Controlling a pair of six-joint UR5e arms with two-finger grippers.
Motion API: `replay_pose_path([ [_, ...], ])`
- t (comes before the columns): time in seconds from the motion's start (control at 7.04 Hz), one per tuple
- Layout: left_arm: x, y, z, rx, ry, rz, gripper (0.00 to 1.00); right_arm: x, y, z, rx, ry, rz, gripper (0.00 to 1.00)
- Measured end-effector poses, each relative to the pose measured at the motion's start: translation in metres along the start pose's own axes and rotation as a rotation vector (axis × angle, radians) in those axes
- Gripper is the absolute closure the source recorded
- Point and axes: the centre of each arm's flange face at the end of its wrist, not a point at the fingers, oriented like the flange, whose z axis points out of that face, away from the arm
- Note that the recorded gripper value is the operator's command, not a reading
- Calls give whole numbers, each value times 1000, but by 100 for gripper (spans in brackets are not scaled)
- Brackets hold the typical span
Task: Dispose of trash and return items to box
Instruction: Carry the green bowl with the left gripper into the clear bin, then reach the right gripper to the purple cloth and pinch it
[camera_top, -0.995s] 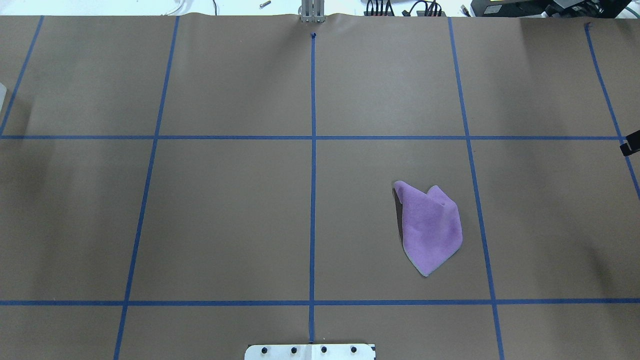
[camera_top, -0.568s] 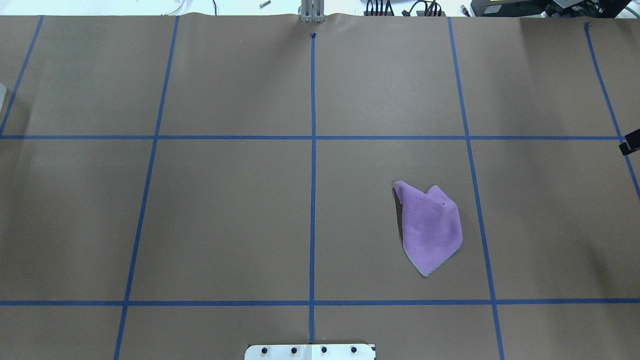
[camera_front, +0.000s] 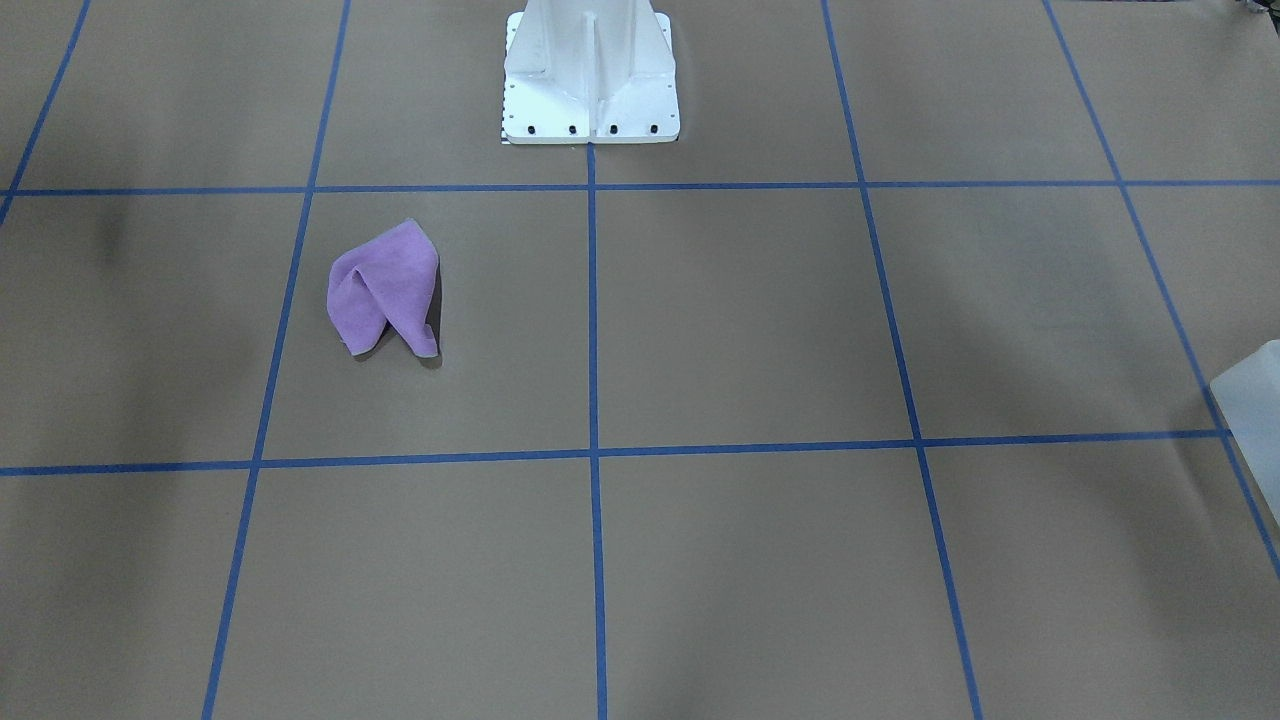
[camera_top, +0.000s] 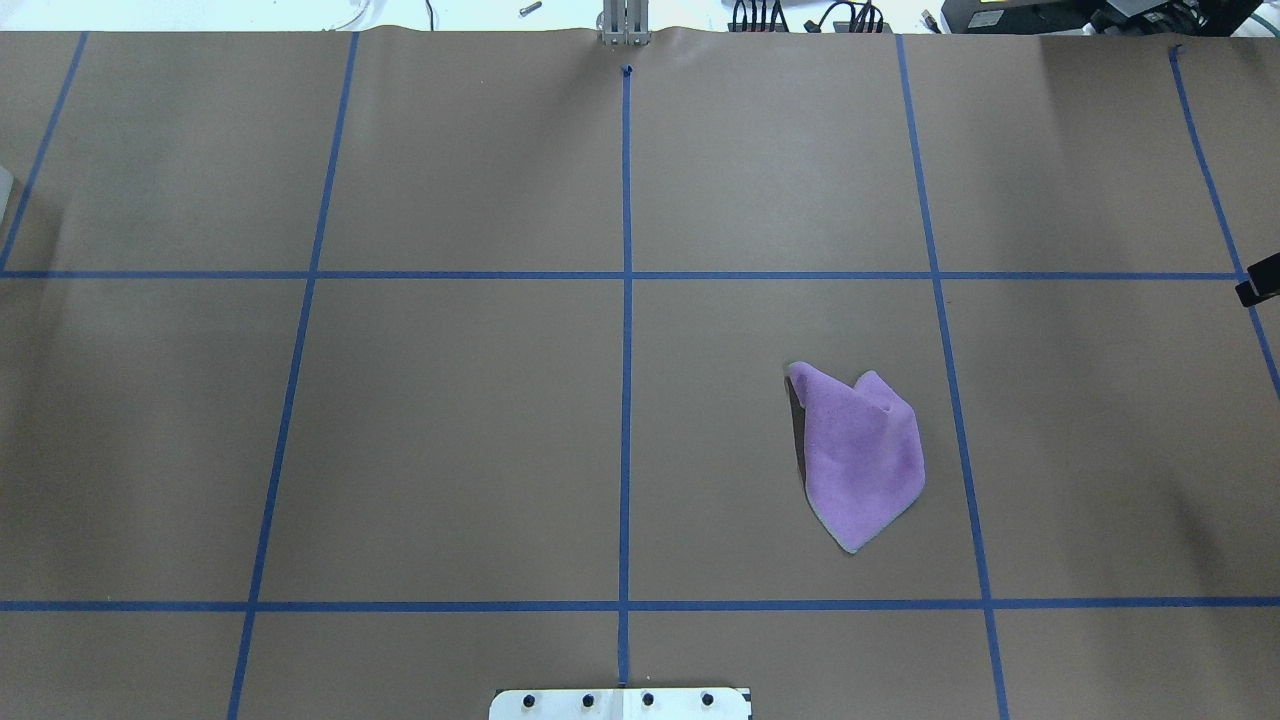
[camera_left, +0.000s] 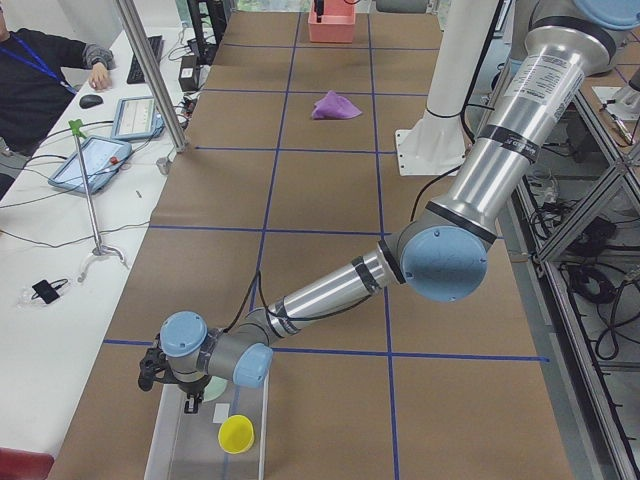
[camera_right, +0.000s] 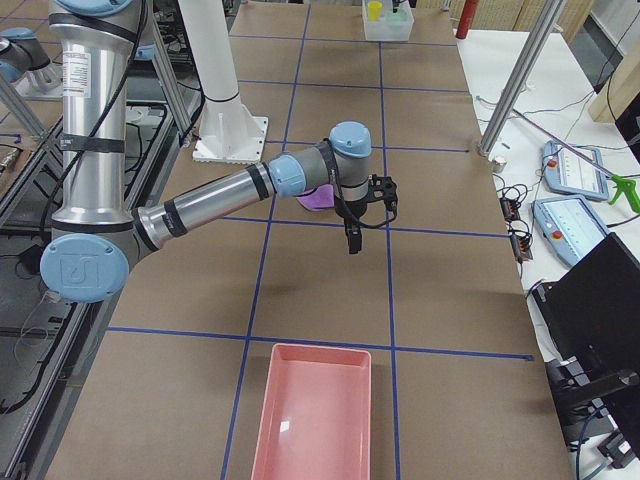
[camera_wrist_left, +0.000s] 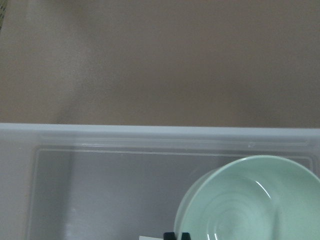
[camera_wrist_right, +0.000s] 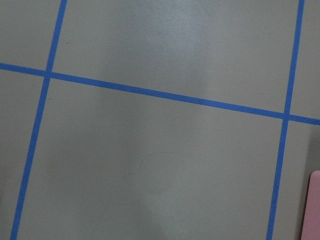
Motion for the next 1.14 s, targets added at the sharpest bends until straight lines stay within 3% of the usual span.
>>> replay_pose_path([
  [0.28,-5,5,-9,15,72,63,1,-1,-1,-1,2,-1,-2,0],
  [0.71,-3,-27,-96,74,236,32,1,-12,-7,-6,15,-10,1,0],
  [0.85,10,-35,-132,91,250,26,1,-27,-14,-5,21,-14,33,0],
  [1.14,42,-12,-184,93,256,17,1,-99,-23,10,32,6,115,0],
])
